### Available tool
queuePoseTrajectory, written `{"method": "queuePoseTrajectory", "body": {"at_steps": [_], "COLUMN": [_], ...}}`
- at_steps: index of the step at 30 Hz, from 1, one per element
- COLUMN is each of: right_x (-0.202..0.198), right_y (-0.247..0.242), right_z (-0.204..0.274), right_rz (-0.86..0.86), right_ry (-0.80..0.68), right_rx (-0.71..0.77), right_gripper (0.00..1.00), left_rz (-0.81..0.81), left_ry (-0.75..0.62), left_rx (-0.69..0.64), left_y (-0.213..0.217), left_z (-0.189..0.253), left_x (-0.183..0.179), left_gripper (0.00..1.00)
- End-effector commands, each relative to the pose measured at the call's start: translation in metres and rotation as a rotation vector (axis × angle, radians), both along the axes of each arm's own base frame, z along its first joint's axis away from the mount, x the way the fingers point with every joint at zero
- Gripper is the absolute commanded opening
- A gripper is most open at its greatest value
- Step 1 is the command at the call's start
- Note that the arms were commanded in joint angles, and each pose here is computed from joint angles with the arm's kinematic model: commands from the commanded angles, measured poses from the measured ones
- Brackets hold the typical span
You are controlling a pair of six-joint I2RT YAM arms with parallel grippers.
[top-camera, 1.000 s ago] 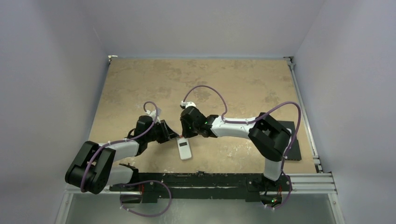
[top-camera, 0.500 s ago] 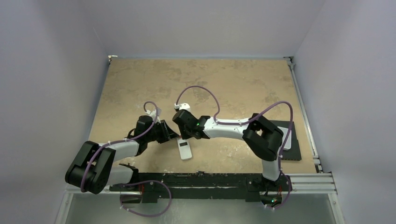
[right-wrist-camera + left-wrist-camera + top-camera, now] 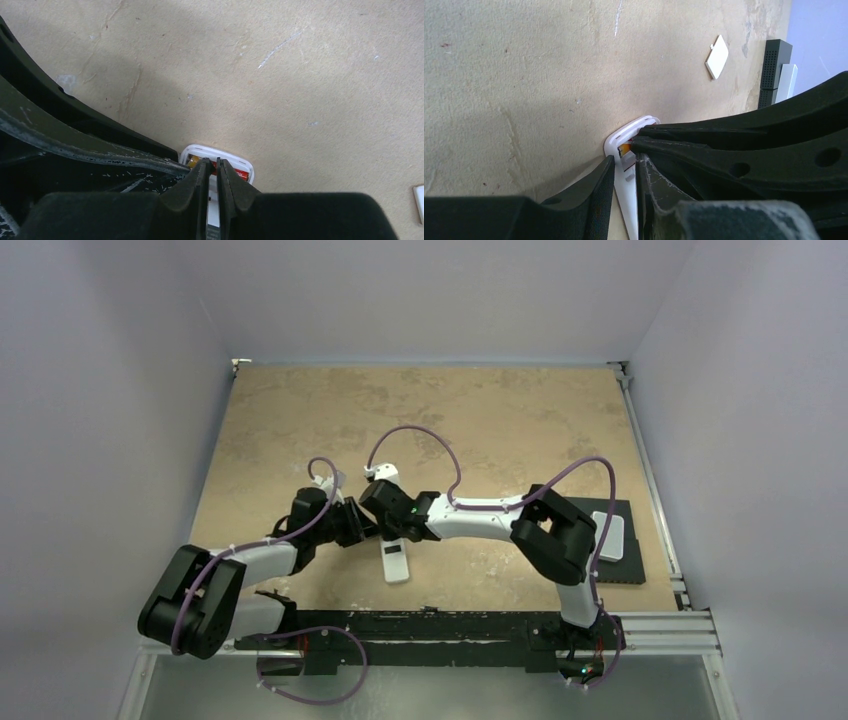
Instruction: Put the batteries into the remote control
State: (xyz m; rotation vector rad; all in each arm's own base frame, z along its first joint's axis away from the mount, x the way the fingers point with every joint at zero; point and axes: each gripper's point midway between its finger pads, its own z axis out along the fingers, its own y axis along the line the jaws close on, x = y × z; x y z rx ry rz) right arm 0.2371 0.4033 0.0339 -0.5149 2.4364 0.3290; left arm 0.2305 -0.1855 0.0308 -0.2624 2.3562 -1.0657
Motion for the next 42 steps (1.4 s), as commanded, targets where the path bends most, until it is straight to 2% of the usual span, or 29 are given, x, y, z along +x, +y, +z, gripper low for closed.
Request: {"method": "queuePoseTrajectory", "body": {"at_steps": [1, 18, 26, 34, 42], "right_x": [-0.017, -0.009, -0.027, -0.041, -0.052], "right_y": [-0.021, -0.027, -0.037, -0.051, -0.069], "right_z": [-0.009, 0.066, 0.065, 0.058, 0.057], "right_rz": [-0.009, -0.034, 0.014, 0.053, 0.062], "right_ry": [0.050, -0.067, -0.036, -0.019, -0.020], "right_rx": [-0.100, 0.030, 0.078, 0.103, 0.117], "right_gripper": [0.18, 0.30, 0.30, 0.30, 0.30], "left_rz": [-0.032, -0.026, -0.016, 0.027, 0.058], "left_ry": [-0.075, -0.054, -0.014, 0.042, 0.076], "left_rx": [-0.034, -0.001, 0.024, 0.049, 0.043], "left_y": [-0.005, -0.001, 0.003, 0.013, 0.018], "left_z": [0.017, 0.015, 0.012, 0.009, 0.007], "left_x": [0.005, 0.004, -0.001, -0.015, -0.029], "left_gripper": [0.21, 0.22, 0.23, 0.32, 0.34]}}
